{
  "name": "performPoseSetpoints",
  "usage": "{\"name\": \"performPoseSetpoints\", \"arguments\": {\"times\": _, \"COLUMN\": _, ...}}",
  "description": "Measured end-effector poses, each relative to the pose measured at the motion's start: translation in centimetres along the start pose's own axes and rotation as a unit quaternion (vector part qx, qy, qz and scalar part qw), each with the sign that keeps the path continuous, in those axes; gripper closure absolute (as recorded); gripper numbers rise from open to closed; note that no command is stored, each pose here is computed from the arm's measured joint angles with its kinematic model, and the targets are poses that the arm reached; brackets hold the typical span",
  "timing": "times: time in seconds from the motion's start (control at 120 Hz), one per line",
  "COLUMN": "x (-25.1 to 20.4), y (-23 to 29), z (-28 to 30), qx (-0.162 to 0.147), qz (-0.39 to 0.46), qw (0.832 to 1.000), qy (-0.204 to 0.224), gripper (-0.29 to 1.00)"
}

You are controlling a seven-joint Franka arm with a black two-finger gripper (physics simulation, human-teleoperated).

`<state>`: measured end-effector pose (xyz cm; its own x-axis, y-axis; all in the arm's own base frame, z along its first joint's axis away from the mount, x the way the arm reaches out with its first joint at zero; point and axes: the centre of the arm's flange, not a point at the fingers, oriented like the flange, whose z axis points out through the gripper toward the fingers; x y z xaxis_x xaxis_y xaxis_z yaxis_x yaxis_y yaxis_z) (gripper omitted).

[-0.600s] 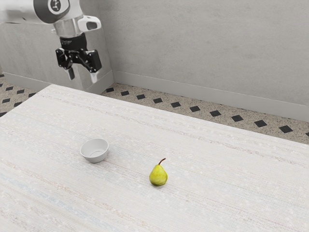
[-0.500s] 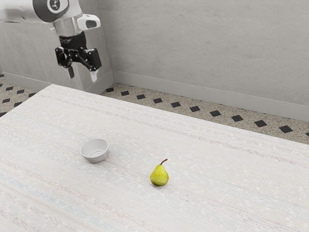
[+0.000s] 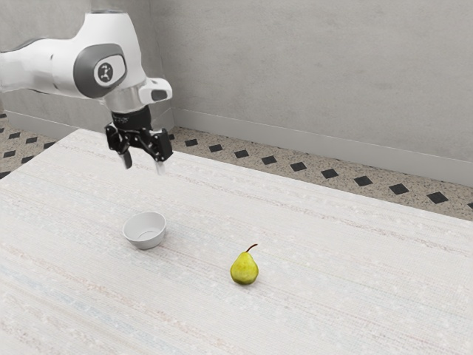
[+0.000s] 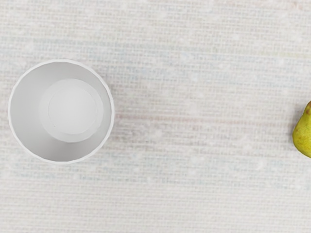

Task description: Place the pear in the bowl.

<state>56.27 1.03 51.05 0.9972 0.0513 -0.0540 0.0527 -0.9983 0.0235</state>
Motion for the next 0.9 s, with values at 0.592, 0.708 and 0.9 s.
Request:
{"name": "performPoseSetpoints", "arguments": {"times": 0.592, "x": 1.6, "y": 9.3, "z": 12.2, "qx": -0.002, "qz": 0.032, "qw": 0.999, "qy": -0.011, "gripper": 0.01}}
{"name": "performPoseSetpoints", "arguments": {"times": 0.708, "x": 2.4, "y": 13.1, "z": 13.3, "qx": 0.001, "qz": 0.042, "qw": 0.999, "qy": -0.006, "gripper": 0.01}}
{"name": "performPoseSetpoints", "arguments": {"times": 0.9, "x": 3.4, "y": 17.4, "z": 17.2, "qx": 0.014, "qz": 0.047, "qw": 0.999, "qy": -0.02, "gripper": 0.01}}
